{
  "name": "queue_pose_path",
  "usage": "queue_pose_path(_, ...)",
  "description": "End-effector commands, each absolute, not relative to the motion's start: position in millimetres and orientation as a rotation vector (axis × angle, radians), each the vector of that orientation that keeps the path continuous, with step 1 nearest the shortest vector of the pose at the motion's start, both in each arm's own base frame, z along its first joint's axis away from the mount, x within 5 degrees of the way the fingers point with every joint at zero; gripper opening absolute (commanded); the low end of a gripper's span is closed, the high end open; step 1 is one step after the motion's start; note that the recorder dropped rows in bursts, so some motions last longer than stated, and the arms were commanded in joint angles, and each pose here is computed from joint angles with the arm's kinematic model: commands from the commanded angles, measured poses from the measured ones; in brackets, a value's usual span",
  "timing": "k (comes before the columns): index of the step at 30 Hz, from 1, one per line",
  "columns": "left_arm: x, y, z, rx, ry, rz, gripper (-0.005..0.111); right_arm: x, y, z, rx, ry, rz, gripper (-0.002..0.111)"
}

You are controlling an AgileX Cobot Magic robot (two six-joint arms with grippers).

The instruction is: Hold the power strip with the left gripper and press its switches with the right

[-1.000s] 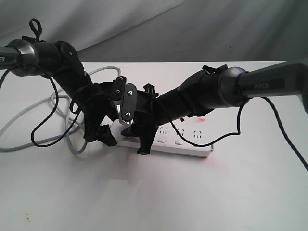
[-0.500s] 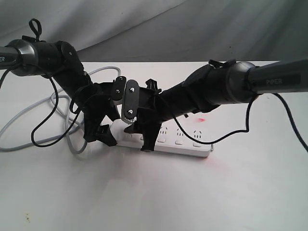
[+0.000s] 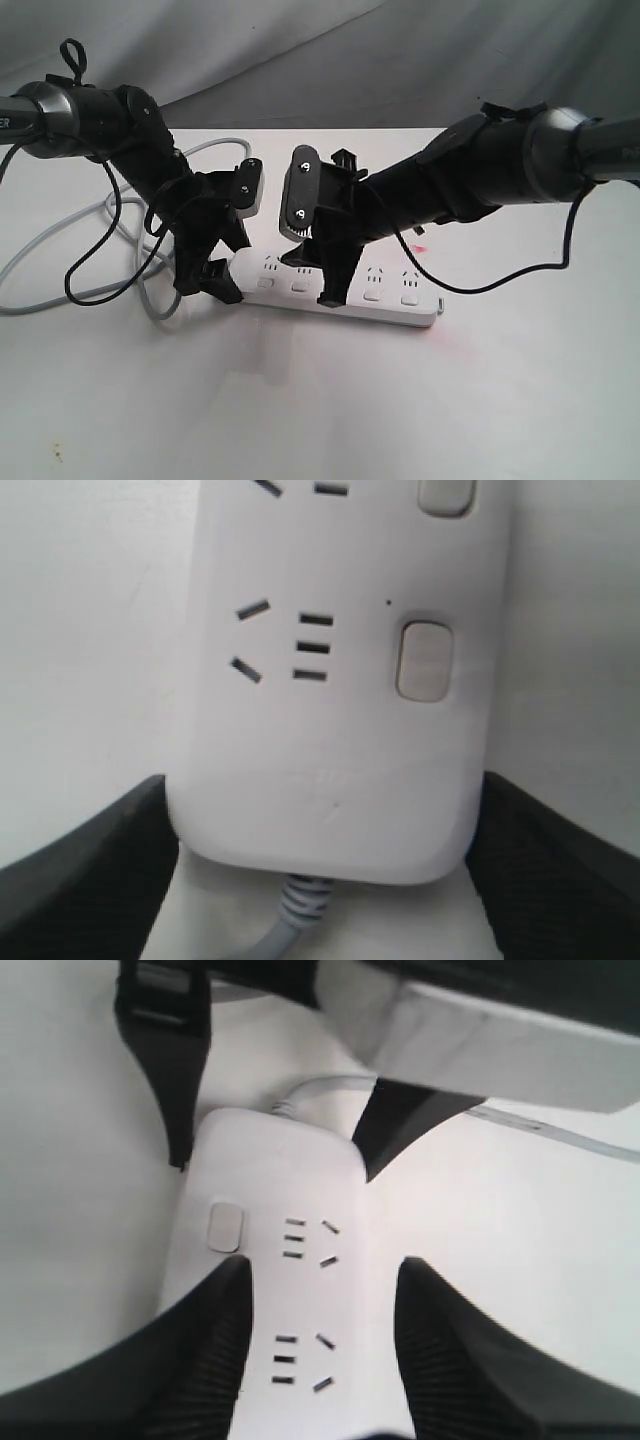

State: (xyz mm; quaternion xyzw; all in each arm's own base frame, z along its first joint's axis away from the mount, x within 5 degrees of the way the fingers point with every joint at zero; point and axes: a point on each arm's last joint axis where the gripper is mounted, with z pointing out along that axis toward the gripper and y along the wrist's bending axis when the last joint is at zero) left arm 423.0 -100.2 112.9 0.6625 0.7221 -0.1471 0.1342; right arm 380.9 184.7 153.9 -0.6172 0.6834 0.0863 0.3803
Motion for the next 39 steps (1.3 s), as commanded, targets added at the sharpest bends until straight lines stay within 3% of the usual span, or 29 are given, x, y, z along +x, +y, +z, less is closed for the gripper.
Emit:
queue_pose_path(1, 423, -100, 115, 1.916, 2.097, -0.446, 0.051, 378, 182, 150, -1.599, 1.743, 0.222, 0.043)
queue_pose_path(39, 423, -100, 115, 1.911, 2.102, -0.447, 0.051, 383, 178, 114, -1.669, 1.789, 0.163, 0.043)
